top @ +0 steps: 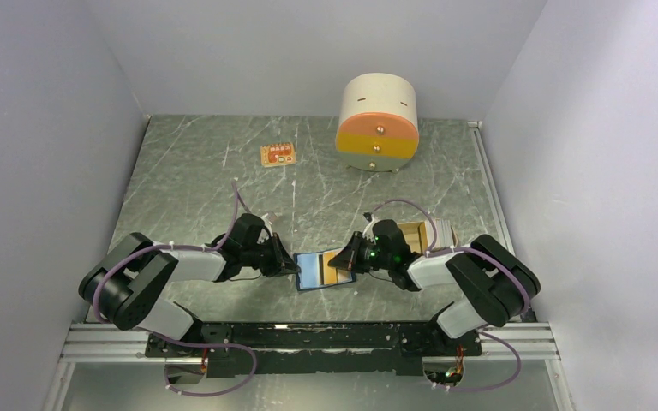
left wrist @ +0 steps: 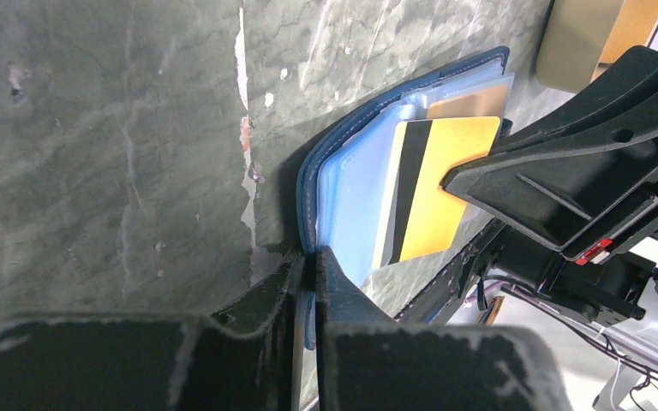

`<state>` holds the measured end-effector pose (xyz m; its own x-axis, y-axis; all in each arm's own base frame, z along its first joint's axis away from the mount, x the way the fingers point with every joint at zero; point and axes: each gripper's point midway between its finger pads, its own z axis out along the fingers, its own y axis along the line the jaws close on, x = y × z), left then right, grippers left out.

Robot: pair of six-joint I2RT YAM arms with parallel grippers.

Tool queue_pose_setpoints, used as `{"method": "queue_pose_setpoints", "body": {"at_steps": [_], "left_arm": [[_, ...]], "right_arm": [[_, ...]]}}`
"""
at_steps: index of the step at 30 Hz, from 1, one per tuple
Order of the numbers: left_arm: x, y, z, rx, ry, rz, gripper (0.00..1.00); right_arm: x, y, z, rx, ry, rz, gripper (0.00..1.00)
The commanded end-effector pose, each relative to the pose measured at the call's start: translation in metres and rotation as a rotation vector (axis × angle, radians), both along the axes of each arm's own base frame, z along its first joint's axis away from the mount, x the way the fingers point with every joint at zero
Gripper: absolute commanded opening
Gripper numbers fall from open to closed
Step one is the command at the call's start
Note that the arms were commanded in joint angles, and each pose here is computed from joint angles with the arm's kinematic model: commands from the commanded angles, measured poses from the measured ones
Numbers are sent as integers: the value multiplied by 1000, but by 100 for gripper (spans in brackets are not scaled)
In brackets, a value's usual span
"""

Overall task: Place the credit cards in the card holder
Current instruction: Insert the credit card into the card holder.

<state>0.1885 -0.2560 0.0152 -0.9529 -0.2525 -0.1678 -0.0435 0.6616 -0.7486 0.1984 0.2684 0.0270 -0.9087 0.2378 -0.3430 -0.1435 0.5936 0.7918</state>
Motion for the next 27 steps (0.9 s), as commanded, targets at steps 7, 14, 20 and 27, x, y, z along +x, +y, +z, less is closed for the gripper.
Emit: {"method": "queue_pose_setpoints", "body": {"at_steps": [7, 14, 20, 27], "left_arm": [[3, 2, 1, 3, -19, 8, 11], [2, 0, 3, -6, -22, 1, 9], [3, 0, 6, -8, -30, 2, 9], [3, -2, 8, -19, -36, -2, 9]], "right_arm": [[-1, -2, -18, -78, 39, 36, 13], [0, -21, -25, -241, 56, -22, 30], [-2, -36, -24, -322, 74, -51, 41], [1, -35, -6, -313, 35, -58, 42]]}}
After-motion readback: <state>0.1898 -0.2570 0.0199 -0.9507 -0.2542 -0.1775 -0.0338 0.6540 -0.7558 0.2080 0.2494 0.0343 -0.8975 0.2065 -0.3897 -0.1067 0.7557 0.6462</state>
